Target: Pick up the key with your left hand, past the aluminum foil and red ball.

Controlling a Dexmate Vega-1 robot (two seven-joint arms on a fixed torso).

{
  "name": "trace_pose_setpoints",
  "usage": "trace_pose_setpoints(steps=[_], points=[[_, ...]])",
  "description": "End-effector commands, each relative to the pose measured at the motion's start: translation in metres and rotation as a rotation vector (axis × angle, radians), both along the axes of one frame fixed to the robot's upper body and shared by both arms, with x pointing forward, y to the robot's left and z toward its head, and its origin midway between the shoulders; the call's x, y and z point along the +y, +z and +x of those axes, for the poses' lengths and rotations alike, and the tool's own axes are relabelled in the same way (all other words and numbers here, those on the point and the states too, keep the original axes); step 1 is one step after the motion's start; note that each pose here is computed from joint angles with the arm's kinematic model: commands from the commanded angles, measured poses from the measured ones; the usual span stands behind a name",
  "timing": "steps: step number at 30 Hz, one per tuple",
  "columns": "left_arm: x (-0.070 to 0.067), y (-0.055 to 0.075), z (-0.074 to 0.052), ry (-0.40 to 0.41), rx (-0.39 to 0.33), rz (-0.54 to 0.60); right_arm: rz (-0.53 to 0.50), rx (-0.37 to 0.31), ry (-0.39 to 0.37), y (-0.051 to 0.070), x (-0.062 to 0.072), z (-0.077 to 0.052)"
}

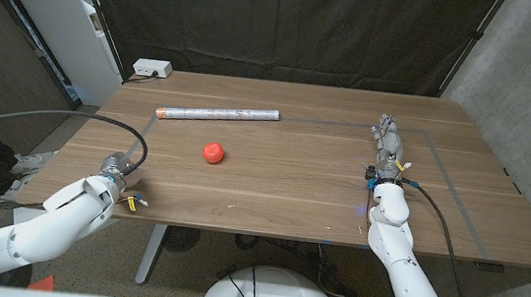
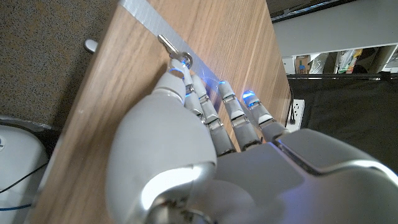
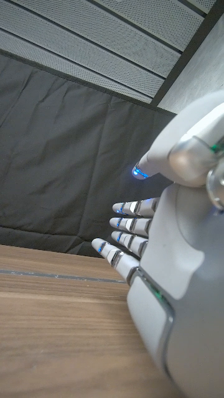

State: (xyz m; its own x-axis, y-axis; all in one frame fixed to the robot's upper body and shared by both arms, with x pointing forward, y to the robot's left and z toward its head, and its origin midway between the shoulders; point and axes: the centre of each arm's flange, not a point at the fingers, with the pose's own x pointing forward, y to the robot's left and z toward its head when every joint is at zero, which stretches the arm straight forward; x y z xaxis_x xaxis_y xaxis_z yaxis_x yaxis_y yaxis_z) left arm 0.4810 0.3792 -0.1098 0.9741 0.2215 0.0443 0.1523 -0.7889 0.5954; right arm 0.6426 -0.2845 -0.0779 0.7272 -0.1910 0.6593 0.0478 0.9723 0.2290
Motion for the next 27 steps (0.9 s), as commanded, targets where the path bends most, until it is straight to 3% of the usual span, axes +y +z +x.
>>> trace_pose_setpoints(steps=[1,27], points=[[-0.011,0.008,-0.001,-0.062,-0.014,-0.007,0.01,0.002,-0.011,-0.001,-0.004,0.002],[-0.035,0.024,-0.032,-0.175,-0.152,-0.056,-0.047,-0.025,0.004,0.01,-0.007,-0.006]])
